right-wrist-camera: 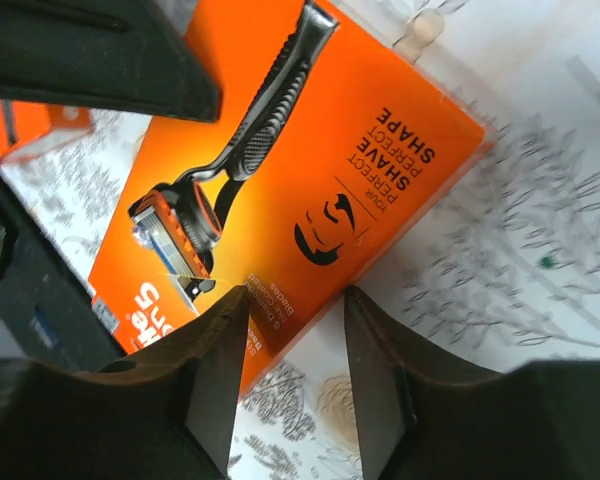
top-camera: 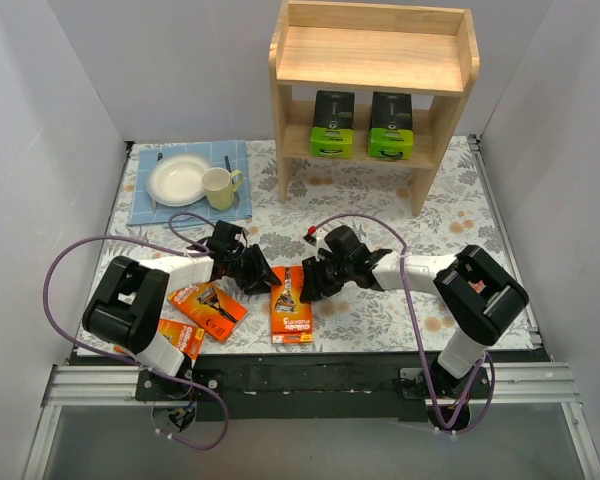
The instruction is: Place and organize the shaving razors onto the shelf
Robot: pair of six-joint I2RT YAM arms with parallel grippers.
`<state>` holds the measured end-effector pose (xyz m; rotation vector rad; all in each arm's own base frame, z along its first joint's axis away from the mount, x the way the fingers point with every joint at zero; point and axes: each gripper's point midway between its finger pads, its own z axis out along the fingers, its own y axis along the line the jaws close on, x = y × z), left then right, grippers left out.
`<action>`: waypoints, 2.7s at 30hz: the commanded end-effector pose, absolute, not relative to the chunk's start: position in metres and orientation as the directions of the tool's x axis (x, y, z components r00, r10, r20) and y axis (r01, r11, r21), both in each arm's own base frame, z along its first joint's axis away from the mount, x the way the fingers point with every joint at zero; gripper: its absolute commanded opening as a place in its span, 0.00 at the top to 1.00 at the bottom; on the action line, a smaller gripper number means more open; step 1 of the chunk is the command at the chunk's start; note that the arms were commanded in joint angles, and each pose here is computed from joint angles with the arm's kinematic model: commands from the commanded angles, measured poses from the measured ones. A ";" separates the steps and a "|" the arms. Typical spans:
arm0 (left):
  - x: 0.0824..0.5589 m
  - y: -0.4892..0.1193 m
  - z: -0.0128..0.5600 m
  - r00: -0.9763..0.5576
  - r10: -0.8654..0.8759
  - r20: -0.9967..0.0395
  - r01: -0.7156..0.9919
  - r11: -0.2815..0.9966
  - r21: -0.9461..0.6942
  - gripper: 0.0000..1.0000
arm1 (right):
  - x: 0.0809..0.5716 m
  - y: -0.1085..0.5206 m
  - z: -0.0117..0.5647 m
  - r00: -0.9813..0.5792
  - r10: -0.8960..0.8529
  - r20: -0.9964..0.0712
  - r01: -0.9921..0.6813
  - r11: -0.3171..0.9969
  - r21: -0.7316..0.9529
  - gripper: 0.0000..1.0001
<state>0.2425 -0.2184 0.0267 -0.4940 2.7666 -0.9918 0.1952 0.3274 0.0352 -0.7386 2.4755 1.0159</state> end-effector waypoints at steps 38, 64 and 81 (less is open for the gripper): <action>0.253 -0.198 0.033 -0.895 -0.442 -0.061 -0.270 0.645 -0.715 0.38 | 0.205 0.297 0.044 -0.903 -0.073 -0.424 -0.386 0.573 0.723 0.37; 0.222 -0.222 0.051 -0.890 -0.428 0.156 -0.350 0.423 -0.836 0.11 | 0.215 0.336 0.093 -0.907 -0.056 -0.417 -0.398 0.435 0.808 0.97; 0.257 -0.240 0.080 -0.924 -0.381 0.024 -0.186 0.394 -0.900 0.64 | 0.209 0.320 0.069 -0.938 -0.019 -0.345 -0.302 0.529 0.793 0.98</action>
